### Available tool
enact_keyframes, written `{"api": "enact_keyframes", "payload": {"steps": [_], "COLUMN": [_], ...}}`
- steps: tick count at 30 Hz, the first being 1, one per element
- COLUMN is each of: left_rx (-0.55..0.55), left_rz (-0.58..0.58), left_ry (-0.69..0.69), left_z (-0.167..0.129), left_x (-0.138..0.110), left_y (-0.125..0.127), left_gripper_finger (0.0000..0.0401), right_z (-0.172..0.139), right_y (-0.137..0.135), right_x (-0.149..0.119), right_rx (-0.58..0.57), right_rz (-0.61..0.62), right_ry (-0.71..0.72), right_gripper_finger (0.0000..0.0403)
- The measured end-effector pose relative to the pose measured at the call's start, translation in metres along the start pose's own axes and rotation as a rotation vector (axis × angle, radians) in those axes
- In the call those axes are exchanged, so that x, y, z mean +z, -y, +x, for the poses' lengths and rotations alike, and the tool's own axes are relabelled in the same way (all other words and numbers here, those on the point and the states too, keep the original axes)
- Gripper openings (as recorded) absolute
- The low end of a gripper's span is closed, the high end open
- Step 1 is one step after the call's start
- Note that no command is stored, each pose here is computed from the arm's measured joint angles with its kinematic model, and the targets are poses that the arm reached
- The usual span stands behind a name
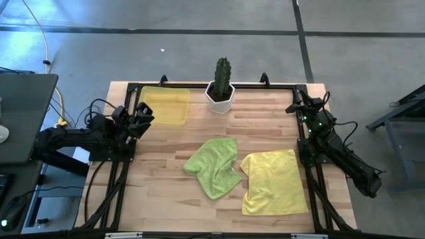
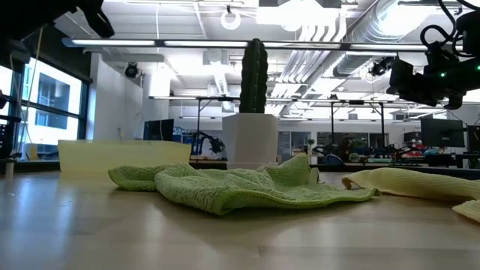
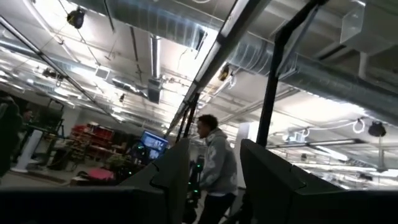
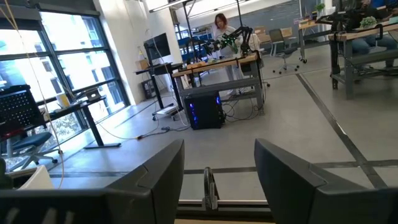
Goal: Roll microfiber towels into tight, uniform cylinder then place into a basket
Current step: Fold the green microfiber towel
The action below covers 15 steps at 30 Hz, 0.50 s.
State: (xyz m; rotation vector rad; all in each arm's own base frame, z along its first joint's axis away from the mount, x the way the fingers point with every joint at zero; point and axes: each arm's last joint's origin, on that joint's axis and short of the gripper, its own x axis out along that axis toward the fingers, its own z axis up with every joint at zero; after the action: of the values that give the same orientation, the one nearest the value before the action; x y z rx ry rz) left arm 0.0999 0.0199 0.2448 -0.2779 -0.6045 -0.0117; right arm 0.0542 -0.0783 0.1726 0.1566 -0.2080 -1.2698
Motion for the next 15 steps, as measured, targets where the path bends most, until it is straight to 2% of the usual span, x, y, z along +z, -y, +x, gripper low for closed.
{"api": "enact_keyframes", "payload": {"steps": [4,11,15], "left_rx": [0.035,0.039,0.05], "left_rz": [0.093,0.189,0.198], "left_ry": [-0.014,-0.106,-0.151], "left_z": [0.007,0.023,0.036], "left_x": [-0.001,-0.009,-0.013], "left_y": [0.001,-0.001,-0.003], "left_gripper_finger": [0.0131,0.0131,0.0131], "right_z": [0.0,0.0,0.0], "right_y": [0.0,-0.002,-0.003], "right_x": [0.001,0.002,0.004], "right_rx": [0.001,0.044,0.104], "right_rz": [0.027,0.325,0.377], "right_ry": [0.004,0.01,0.003], "right_gripper_finger": [0.0188,0.0188,0.0188]}}
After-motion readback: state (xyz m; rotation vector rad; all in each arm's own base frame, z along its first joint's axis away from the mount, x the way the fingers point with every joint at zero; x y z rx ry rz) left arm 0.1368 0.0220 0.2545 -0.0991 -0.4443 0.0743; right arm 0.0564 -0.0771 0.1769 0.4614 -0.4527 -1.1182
